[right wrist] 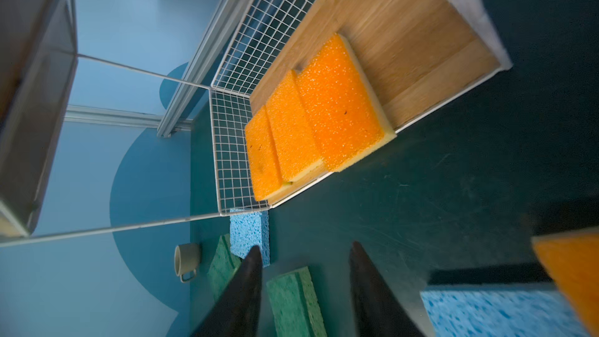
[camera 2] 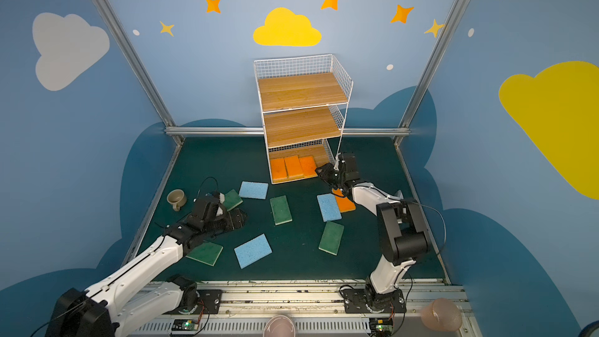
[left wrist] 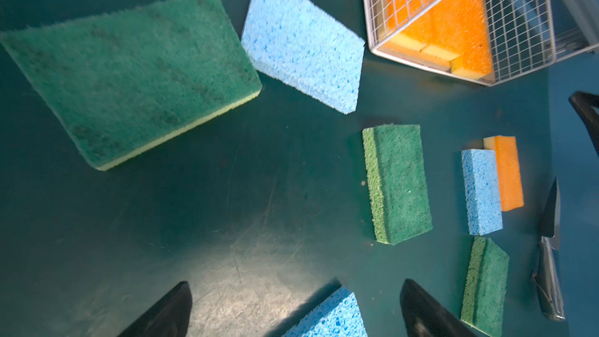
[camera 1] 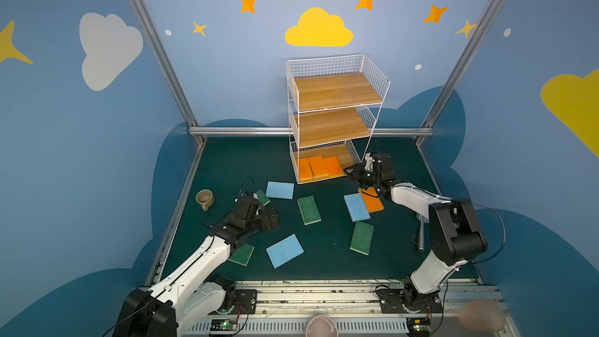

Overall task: Arrange cleaning sponges on a shelf
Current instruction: Move the cleaning sponge to the shelf, then rotate the shelf at the top-center of the table.

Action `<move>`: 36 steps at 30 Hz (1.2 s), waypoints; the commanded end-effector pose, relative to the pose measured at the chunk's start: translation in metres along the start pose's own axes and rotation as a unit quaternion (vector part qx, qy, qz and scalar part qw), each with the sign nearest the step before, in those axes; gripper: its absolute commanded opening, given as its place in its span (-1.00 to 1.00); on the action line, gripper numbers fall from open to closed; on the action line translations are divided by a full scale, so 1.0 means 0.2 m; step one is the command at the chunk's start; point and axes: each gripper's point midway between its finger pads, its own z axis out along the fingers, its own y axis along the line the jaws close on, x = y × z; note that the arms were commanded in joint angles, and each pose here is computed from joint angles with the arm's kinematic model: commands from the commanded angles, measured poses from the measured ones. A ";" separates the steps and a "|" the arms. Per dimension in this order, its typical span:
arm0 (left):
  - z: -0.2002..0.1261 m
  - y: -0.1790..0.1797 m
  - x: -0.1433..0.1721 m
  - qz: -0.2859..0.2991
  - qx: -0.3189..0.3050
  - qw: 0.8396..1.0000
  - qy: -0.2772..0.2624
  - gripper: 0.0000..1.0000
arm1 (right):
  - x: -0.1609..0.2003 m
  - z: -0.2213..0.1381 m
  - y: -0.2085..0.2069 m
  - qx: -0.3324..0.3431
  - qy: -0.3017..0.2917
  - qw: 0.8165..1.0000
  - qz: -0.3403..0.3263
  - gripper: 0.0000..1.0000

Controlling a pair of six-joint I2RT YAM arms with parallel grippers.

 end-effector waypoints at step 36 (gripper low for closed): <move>-0.09 -0.04 -0.13 0.013 0.013 0.998 -0.060 0.99 | -0.64 -0.03 0.17 -0.169 -0.124 0.930 -0.301 -0.12</move>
